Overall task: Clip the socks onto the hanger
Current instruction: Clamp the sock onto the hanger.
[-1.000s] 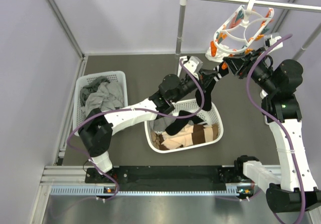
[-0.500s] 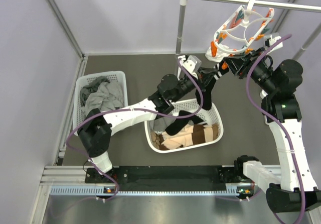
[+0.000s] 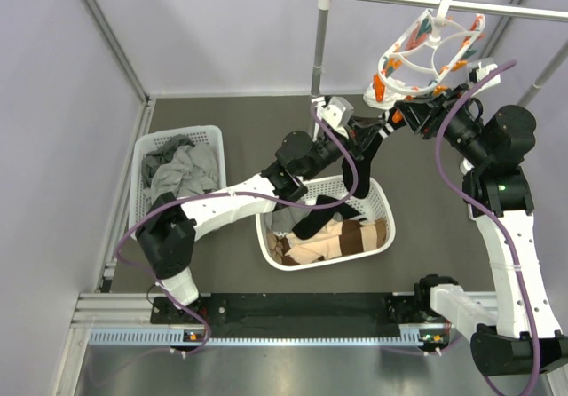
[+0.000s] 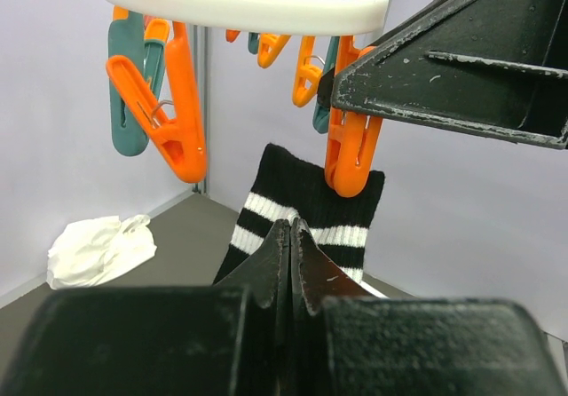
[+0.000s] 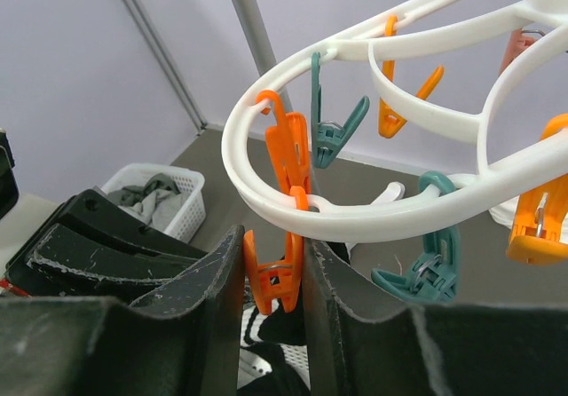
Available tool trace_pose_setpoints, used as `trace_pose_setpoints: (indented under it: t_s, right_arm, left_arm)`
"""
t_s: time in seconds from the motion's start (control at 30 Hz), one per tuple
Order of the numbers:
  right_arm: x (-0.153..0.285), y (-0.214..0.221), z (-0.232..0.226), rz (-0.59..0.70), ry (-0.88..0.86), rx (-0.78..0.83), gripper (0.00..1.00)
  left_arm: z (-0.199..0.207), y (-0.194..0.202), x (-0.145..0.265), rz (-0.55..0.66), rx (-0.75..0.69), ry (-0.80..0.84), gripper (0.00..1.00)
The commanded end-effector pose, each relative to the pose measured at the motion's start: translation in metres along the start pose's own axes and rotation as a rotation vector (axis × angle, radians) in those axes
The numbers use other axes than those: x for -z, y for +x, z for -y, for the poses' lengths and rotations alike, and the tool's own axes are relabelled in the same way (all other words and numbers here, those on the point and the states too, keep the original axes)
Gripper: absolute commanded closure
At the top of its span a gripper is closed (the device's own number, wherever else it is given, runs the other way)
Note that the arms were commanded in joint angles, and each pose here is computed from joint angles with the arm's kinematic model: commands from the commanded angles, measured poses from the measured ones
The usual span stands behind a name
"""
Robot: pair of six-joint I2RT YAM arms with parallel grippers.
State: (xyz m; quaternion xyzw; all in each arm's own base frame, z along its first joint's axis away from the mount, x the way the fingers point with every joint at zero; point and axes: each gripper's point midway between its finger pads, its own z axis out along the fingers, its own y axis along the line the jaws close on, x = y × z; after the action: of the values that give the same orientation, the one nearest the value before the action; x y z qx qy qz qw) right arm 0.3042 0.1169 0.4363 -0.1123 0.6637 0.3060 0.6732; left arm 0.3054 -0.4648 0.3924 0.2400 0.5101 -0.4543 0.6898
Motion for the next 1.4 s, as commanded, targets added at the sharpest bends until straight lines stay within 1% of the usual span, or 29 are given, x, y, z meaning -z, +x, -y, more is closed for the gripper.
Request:
trace_pose_setpoints:
  t_s: [0.0, 0.33, 0.53, 1.37]
  right_arm:
    - [0.001, -0.007, -0.007, 0.014, -0.023, 0.021, 0.90]
    - [0.004, -0.013, -0.001, 0.025, 0.021, 0.053, 0.90]
    - [0.004, -0.011, -0.005, 0.020, -0.004, 0.039, 0.90]
    - [-0.001, -0.013, -0.019, 0.034, -0.085, -0.041, 0.90]
  left_arm:
    - [0.007, -0.049, 0.004, 0.123, -0.008, 0.013, 1.00]
    - [0.005, -0.045, 0.012, 0.120, -0.012, 0.002, 1.00]
    - [0.006, -0.055, 0.010, 0.146, -0.015, 0.001, 1.00]
    - [0.012, -0.066, -0.007, 0.205, 0.009, 0.040, 1.00]
